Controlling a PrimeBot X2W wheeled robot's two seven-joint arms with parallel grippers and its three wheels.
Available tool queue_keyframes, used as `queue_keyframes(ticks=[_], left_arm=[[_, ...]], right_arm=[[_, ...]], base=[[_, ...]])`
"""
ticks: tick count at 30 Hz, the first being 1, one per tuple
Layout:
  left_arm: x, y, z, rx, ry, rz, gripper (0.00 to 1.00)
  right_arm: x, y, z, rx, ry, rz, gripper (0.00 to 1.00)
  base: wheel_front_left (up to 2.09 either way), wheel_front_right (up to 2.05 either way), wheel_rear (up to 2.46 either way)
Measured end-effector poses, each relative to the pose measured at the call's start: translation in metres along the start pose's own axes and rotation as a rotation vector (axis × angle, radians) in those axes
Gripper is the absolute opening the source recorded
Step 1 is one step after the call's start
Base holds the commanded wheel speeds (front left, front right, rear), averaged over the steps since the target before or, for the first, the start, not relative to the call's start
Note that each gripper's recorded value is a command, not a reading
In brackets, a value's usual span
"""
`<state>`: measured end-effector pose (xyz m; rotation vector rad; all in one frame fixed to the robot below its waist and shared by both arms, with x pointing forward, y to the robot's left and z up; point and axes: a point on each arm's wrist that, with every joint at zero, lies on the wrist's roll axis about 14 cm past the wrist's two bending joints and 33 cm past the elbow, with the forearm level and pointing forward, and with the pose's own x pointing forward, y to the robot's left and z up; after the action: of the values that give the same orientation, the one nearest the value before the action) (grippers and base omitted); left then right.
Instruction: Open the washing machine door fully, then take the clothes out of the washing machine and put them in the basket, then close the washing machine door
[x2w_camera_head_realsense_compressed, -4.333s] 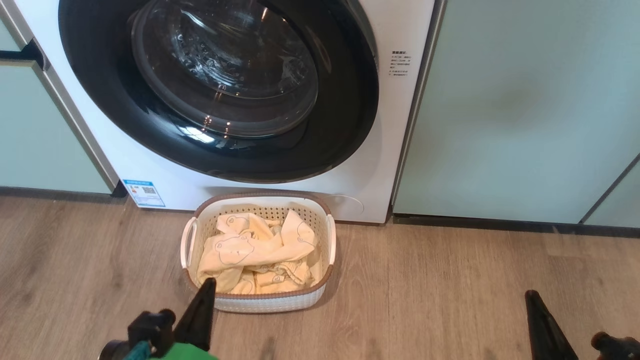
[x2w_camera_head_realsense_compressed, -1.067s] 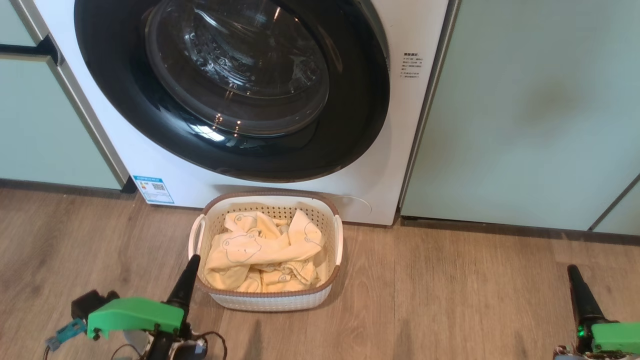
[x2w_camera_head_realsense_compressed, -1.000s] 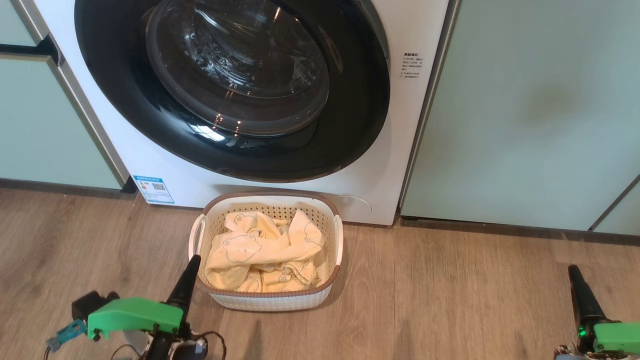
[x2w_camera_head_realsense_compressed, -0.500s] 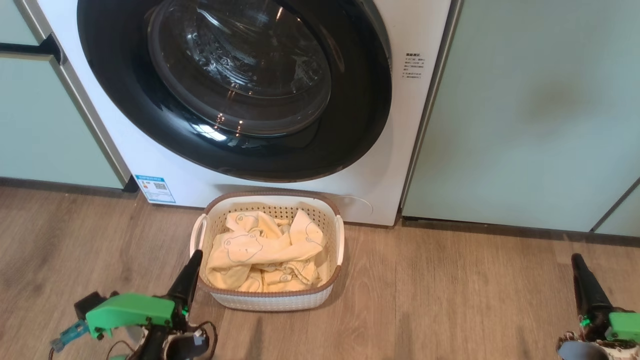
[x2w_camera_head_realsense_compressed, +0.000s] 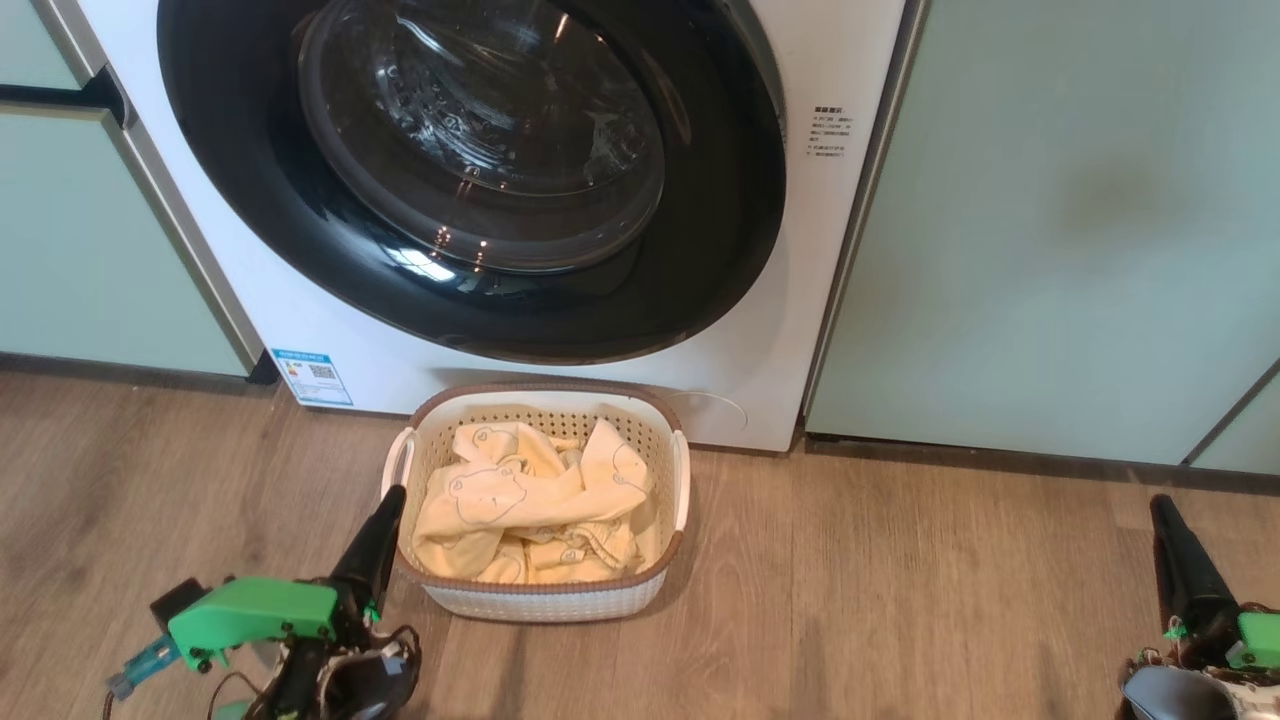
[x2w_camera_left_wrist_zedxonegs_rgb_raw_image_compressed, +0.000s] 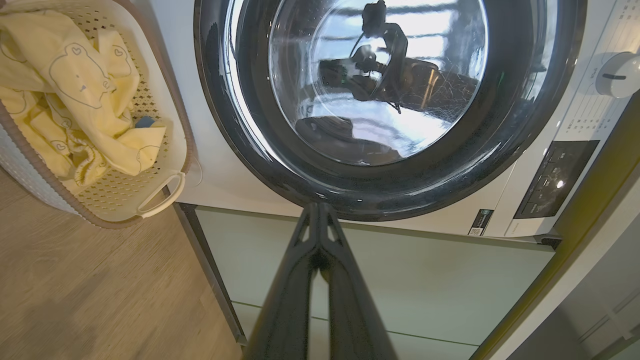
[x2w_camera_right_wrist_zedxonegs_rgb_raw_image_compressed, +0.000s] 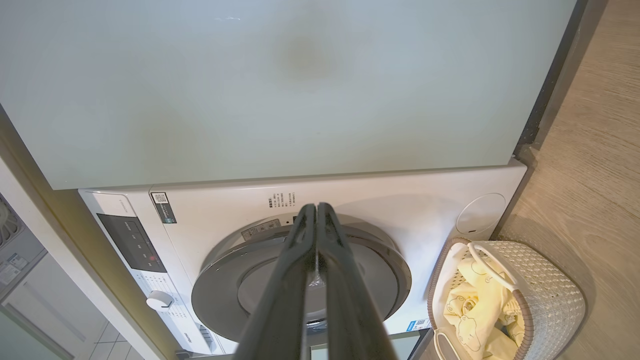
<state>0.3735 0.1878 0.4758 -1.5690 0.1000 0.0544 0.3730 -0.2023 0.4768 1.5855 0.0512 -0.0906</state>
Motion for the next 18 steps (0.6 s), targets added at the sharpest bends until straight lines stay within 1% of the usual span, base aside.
queue_keyframes(ticks=[18], left_arm=[[-0.0002,-0.0001,0.0029,-0.002,-0.009,0.000,0.00]], right_arm=[[-0.0001,0.0001,0.0017,0.000,-0.004,0.000,0.00]], base=[[0.00,0.00,0.00]])
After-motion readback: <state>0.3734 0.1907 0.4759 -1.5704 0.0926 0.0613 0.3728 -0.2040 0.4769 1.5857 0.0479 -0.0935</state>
